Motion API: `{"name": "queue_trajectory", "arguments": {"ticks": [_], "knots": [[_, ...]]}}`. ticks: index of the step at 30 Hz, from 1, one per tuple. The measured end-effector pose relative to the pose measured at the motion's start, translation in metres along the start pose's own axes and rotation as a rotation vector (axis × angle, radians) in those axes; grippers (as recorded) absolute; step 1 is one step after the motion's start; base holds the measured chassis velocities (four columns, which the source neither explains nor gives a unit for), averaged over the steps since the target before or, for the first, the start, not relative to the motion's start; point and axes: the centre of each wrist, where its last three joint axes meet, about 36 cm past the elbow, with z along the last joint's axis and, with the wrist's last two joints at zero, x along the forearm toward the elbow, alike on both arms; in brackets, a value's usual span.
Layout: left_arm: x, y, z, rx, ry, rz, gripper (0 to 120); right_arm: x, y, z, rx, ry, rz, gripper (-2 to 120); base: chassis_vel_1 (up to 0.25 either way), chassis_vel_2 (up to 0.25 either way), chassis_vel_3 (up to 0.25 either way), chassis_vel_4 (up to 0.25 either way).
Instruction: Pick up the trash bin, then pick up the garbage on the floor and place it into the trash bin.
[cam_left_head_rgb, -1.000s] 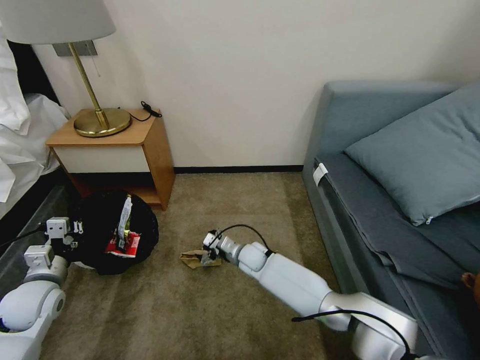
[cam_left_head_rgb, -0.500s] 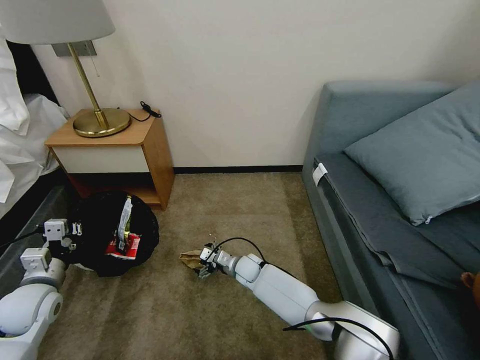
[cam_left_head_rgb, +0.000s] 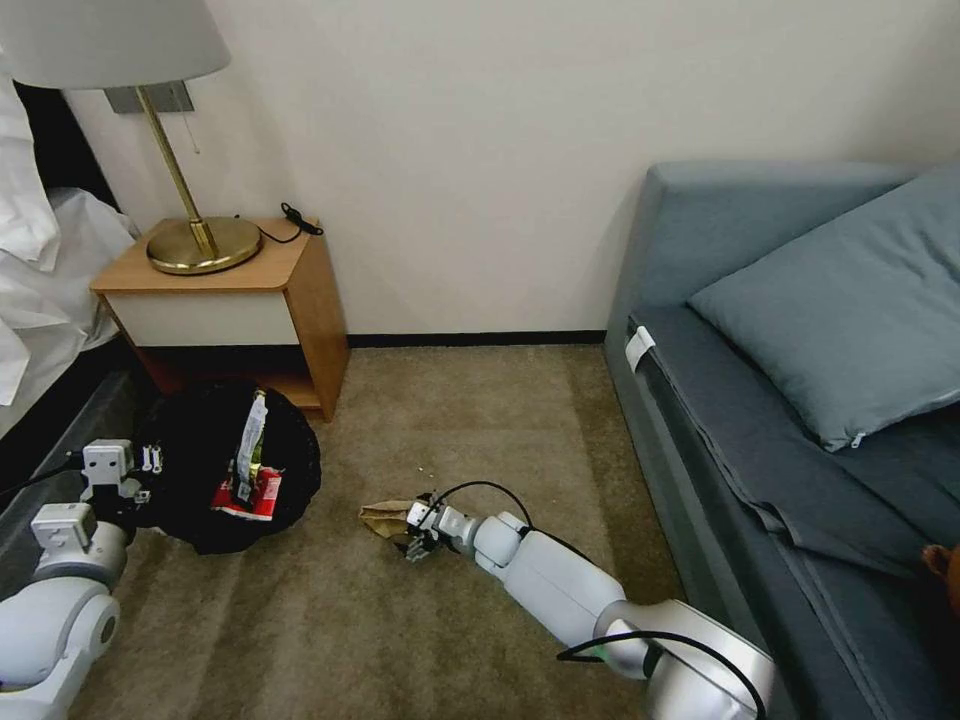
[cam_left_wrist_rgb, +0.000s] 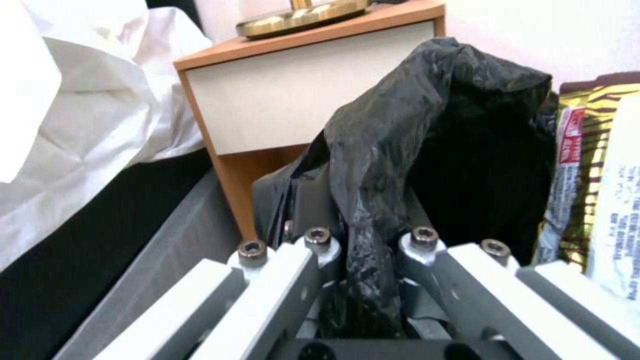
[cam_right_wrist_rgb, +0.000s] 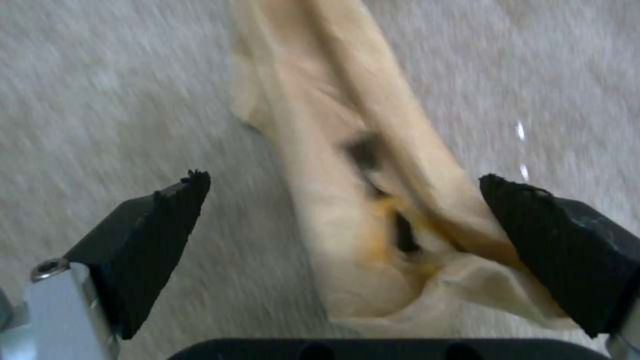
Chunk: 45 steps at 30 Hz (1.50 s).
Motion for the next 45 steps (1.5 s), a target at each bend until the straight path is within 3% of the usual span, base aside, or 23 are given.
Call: {"name": "queue_trajectory", "arguments": {"ticks": [10,15,18,21,24,29,34,36,45], "knots": [[0.006,0.001,0.004,0.006,-0.022,-0.005,4,0.007,-0.016,0.024,-0.006,0.072,-0.002,99,0.0,0.0,0.0,0.0],[0.007,0.005,0.002,0.003,-0.031,-0.007,4,0.008,-0.017,0.027,-0.017,0.083,0.016,86,0.0,0.0,0.0,0.0],[0.007,0.006,0.002,0.003,-0.037,-0.007,4,0.008,-0.017,0.029,-0.028,0.082,0.02,67,0.0,0.0,0.0,0.0],[0.007,0.006,0.003,0.004,-0.041,-0.008,4,0.009,-0.016,0.03,-0.034,0.077,0.021,57,0.0,0.0,0.0,0.0],[0.007,0.006,0.004,0.004,-0.041,-0.008,4,0.009,-0.016,0.03,-0.036,0.075,0.021,54,0.0,0.0,0.0,0.0],[0.01,0.006,0.009,0.004,-0.035,-0.01,4,0.008,-0.014,0.028,-0.051,0.032,0.001,28,0.0,0.0,0.0,0.0],[0.011,0.008,0.008,0.001,-0.038,-0.013,4,0.007,-0.012,0.019,-0.057,0.0,-0.003,15,0.0,0.0,0.0,0.0],[0.01,0.01,0.006,-0.002,-0.042,-0.017,4,0.006,-0.012,0.009,-0.062,-0.033,0.002,1,0.0,0.0,0.0,0.0],[0.009,0.015,0.008,-0.006,-0.035,-0.026,4,0.005,-0.017,-0.023,-0.069,-0.124,0.036,0,0.0,0.0,0.0,0.0]]}}
